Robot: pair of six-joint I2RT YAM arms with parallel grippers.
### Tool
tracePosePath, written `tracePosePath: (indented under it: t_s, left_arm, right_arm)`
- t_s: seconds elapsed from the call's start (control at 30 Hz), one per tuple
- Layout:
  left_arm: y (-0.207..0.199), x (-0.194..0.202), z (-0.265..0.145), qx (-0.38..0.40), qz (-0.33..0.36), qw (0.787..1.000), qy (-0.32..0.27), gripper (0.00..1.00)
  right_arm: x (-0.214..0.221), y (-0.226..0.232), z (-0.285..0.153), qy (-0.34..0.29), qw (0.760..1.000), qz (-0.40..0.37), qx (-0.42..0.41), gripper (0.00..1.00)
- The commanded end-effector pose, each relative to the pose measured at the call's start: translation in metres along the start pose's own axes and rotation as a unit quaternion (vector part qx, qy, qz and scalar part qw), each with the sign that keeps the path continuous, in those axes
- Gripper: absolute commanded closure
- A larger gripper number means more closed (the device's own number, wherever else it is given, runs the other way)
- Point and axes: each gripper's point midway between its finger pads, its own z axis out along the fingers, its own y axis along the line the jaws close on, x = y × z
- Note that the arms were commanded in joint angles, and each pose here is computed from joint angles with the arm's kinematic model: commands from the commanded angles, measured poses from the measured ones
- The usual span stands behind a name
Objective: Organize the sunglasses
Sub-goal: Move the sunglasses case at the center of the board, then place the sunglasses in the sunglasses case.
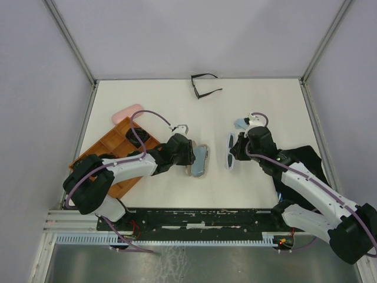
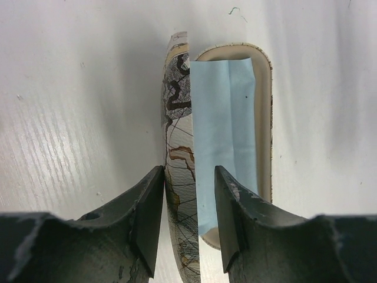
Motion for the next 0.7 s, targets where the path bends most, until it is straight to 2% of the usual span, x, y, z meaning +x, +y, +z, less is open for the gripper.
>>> tracePosePath:
  t_s: [0.0,0.27,0.67]
  left_arm:
    - [-0.029,-0.029,-0.010,0.047,-0.011,0.998,-0.038,0.53]
    - [-0.042,-0.033,-0.016,0.068,-0.006,0.997,-0.040,0.53]
    - [-0.049,-0.033,-0.019,0.075,-0.002,0.996,-0.039,0.52]
  right_arm:
    - [-0.014,0.021,-0.001,-0.026,0.998,0.028,-0.047,1.00]
    - [-0.005,0.036,0.009,-0.010,0.994,0.071,-0.085,1.00]
    - [0.008,0.058,0.030,0.041,0.986,0.091,-0.134,1.00]
